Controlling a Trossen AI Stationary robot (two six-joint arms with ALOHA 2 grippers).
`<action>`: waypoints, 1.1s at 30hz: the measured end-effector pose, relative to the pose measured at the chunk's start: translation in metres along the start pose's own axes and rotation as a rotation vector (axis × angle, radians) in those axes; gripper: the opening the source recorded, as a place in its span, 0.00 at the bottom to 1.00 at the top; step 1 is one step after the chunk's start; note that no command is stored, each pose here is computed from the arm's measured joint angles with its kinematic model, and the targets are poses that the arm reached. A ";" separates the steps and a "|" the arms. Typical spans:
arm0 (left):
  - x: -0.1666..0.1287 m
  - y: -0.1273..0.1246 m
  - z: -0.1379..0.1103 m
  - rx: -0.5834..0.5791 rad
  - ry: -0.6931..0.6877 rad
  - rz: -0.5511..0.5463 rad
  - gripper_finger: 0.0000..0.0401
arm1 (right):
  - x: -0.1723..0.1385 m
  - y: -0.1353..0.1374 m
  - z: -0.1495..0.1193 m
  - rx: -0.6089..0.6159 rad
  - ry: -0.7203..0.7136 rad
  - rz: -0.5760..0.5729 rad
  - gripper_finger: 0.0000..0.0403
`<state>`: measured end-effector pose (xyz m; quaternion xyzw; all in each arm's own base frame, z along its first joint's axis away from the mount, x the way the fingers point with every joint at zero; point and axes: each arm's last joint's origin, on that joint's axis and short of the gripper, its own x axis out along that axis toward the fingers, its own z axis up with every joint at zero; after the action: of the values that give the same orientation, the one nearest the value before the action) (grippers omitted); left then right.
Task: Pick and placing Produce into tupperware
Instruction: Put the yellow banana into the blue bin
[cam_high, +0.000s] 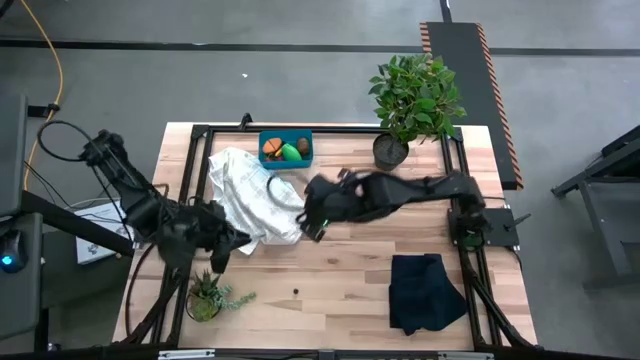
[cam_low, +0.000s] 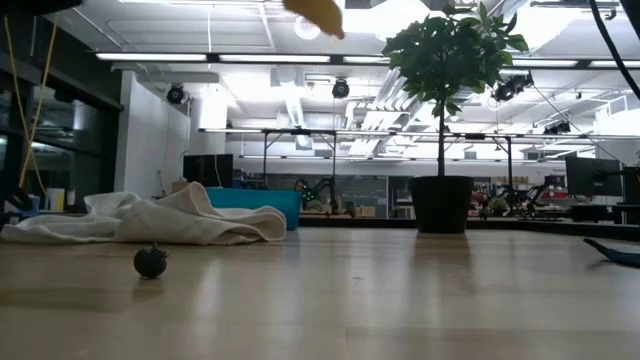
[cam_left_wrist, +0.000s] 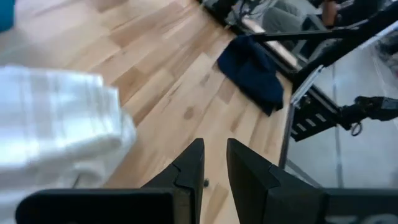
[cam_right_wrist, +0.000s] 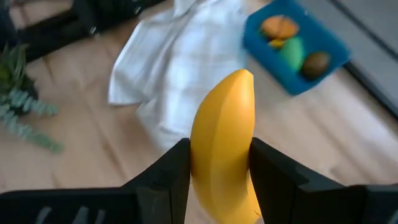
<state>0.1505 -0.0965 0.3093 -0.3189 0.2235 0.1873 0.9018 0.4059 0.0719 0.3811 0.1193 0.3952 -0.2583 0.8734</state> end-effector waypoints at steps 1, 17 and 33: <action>0.002 0.001 0.006 0.007 -0.003 -0.012 0.14 | -0.005 -0.007 0.004 0.008 -0.016 -0.009 0.32; 0.040 0.055 0.103 0.082 -0.104 0.001 0.14 | -0.012 -0.089 0.048 -0.076 -0.100 -0.112 0.32; 0.049 0.101 0.137 0.006 -0.114 0.039 0.14 | 0.037 -0.121 0.019 -0.017 -0.162 0.205 0.32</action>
<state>0.1808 0.0765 0.3293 -0.3005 0.1783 0.2221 0.9102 0.3723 -0.0506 0.3648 0.1303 0.3115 -0.1732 0.9252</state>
